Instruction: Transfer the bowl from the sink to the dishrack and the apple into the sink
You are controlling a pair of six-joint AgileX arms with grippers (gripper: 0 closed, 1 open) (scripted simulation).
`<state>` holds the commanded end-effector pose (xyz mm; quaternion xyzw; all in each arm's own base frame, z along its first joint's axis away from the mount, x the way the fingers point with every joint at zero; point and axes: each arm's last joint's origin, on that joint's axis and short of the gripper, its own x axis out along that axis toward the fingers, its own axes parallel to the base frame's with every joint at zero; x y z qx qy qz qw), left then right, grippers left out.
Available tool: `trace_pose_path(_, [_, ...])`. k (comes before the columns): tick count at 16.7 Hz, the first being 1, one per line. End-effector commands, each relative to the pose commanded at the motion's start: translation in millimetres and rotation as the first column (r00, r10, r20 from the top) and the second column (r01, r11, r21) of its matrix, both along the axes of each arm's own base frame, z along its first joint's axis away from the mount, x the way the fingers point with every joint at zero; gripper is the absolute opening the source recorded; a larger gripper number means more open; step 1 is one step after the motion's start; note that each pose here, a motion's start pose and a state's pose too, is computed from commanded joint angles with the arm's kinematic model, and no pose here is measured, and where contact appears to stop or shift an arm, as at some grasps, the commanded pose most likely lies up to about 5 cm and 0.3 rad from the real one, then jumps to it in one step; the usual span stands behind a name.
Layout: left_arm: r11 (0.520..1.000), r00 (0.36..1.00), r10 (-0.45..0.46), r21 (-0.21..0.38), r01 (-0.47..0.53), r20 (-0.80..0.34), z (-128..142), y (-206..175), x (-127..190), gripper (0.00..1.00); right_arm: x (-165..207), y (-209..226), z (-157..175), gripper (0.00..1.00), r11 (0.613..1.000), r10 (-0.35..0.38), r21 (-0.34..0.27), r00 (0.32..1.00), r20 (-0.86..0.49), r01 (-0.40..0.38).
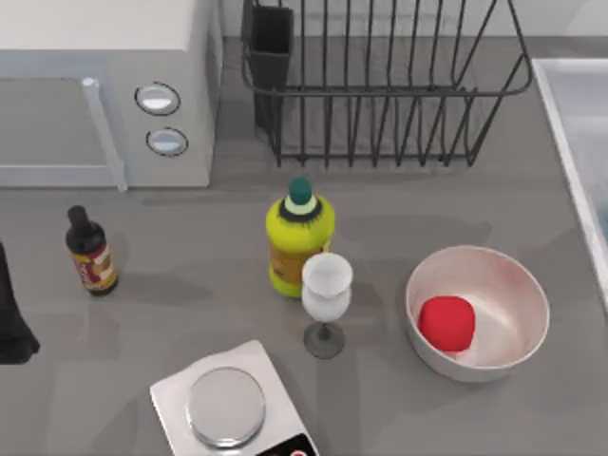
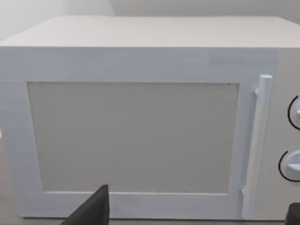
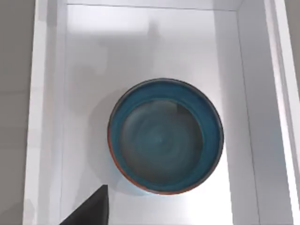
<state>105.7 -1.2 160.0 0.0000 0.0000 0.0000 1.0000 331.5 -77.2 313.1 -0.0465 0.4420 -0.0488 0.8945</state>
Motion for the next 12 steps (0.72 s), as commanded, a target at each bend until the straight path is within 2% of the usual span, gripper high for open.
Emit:
trace_pose_path(3, [1.000,1.000,0.000,0.000,0.000,0.000,0,0,0,1.00,58,-32,-29,1.00,1.000,-0.003,0.025,0.985,-0.171,0.007])
trace_pose_path(6, [1.000,1.000,0.000,0.000,0.000,0.000,0,0,0,1.00,101,-62,-72,1.00,0.998,0.004,0.059,0.949,-0.317,0.015])
trace_pose_path(12, [1.000,1.000,0.000,0.000,0.000,0.000,0,0,0,1.00,140,-101,-150,1.00,0.992,0.031,0.120,0.868,-0.495,0.033])
